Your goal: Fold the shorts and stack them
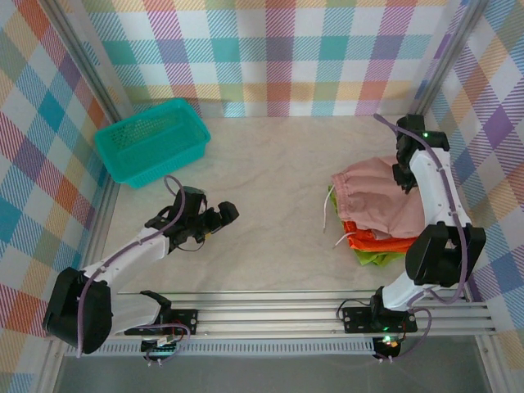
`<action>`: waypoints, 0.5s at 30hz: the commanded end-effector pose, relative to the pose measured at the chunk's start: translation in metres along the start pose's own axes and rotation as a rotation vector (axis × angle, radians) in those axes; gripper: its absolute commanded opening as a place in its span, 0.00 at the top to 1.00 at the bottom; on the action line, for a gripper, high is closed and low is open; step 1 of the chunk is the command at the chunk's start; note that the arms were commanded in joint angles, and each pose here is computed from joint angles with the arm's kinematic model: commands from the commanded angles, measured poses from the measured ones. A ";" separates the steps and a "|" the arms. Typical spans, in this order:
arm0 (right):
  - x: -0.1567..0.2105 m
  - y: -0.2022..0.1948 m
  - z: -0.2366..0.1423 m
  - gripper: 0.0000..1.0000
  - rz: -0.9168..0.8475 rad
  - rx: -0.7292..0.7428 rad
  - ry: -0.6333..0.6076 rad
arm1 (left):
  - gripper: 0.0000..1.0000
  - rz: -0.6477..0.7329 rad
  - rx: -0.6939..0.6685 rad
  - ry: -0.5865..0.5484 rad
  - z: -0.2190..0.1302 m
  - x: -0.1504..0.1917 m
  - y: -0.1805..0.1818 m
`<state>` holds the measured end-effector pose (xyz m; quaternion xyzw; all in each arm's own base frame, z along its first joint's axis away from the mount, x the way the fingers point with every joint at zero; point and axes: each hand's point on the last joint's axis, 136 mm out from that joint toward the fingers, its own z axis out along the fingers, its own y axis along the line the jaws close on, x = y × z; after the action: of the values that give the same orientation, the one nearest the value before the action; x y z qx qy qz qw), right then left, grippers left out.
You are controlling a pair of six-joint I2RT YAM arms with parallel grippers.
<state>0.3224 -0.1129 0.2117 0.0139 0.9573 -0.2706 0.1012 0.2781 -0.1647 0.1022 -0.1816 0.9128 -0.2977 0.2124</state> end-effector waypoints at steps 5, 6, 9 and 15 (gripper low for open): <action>0.005 -0.065 -0.002 0.00 0.190 0.203 0.021 | 0.00 0.020 0.027 -0.011 -0.007 -0.008 -0.010; 0.004 -0.068 -0.009 0.00 0.226 0.188 0.002 | 0.00 0.022 0.026 -0.016 -0.008 -0.009 -0.010; -0.009 -0.030 -0.040 0.01 0.330 -0.139 -0.112 | 0.00 0.021 0.029 -0.023 -0.008 -0.010 -0.011; -0.037 0.091 -0.134 0.01 0.408 -1.078 -0.364 | 0.00 0.010 0.034 -0.022 -0.006 -0.011 -0.012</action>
<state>0.3328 -0.0609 0.2609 0.1338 0.9516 -0.0121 0.2763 0.2788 -0.1649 0.1042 -0.1806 0.9126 -0.2998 0.2114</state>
